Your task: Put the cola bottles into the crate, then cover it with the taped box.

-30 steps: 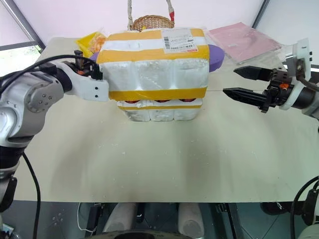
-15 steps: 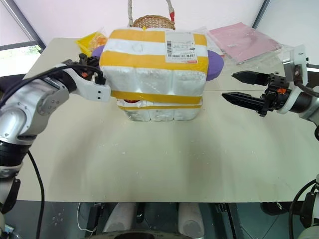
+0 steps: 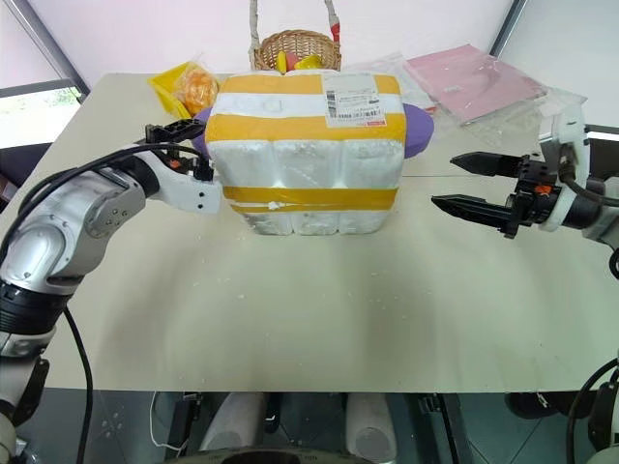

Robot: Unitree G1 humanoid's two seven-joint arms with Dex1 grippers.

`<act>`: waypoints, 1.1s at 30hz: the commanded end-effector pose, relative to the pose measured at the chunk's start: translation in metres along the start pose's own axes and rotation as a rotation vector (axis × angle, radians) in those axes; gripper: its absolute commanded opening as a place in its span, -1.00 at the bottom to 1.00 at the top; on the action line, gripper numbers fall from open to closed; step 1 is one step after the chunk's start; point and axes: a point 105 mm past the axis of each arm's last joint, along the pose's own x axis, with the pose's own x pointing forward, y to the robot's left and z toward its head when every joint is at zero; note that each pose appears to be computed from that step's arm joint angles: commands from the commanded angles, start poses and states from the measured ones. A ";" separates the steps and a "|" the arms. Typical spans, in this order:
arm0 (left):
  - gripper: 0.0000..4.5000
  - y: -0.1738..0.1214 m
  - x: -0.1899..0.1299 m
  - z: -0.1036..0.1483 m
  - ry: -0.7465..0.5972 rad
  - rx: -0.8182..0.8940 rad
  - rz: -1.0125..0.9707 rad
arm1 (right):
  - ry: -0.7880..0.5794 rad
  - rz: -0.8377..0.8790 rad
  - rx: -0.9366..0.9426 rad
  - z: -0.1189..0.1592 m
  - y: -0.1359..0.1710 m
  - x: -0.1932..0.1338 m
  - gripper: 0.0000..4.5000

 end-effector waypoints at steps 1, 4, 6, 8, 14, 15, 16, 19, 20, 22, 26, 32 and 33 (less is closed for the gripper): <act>0.74 0.020 -0.014 -0.007 -0.003 -0.016 0.052 | -0.010 -0.014 -0.040 0.009 -0.002 -0.006 1.00; 0.74 0.022 -0.023 -0.009 -0.025 -0.029 0.042 | -0.010 -0.020 -0.039 0.008 -0.005 -0.007 1.00; 0.74 0.023 -0.030 -0.009 -0.036 -0.008 0.030 | -0.010 -0.022 -0.038 0.007 -0.007 -0.008 1.00; 0.74 0.021 -0.037 -0.009 -0.043 0.025 0.004 | -0.012 -0.022 -0.038 0.006 -0.009 -0.008 1.00; 0.74 0.001 -0.064 -0.004 -0.128 0.016 -0.141 | -0.011 -0.017 -0.038 0.003 -0.011 -0.008 1.00; 0.74 -0.004 -0.069 -0.008 -0.128 -0.120 -0.165 | -0.008 -0.015 -0.038 0.003 -0.011 -0.008 1.00; 0.74 -0.010 -0.074 -0.012 -0.136 -0.250 -0.193 | -0.004 -0.013 -0.038 0.002 -0.011 -0.009 1.00; 0.74 -0.032 -0.088 -0.026 -0.158 -0.703 -0.298 | 0.011 -0.010 -0.040 0.000 -0.010 -0.009 1.00; 0.74 -0.038 -0.095 -0.025 -0.205 -0.834 -0.349 | 0.014 -0.010 -0.040 0.000 -0.010 -0.010 1.00; 0.74 -0.041 -0.115 -0.032 -0.334 -1.229 -0.435 | 0.018 -0.012 -0.039 -0.001 -0.012 -0.008 1.00; 0.74 -0.032 -0.134 -0.061 -0.439 -1.708 -0.495 | 0.026 -0.010 -0.038 0.000 -0.015 -0.005 1.00; 0.74 -0.036 -0.139 -0.068 -0.453 -1.708 -0.574 | 0.037 -0.010 -0.018 -0.003 -0.020 -0.001 1.00; 0.74 -0.034 -0.137 -0.068 -0.463 -1.713 -0.567 | 0.038 -0.010 -0.016 -0.004 -0.020 -0.001 1.00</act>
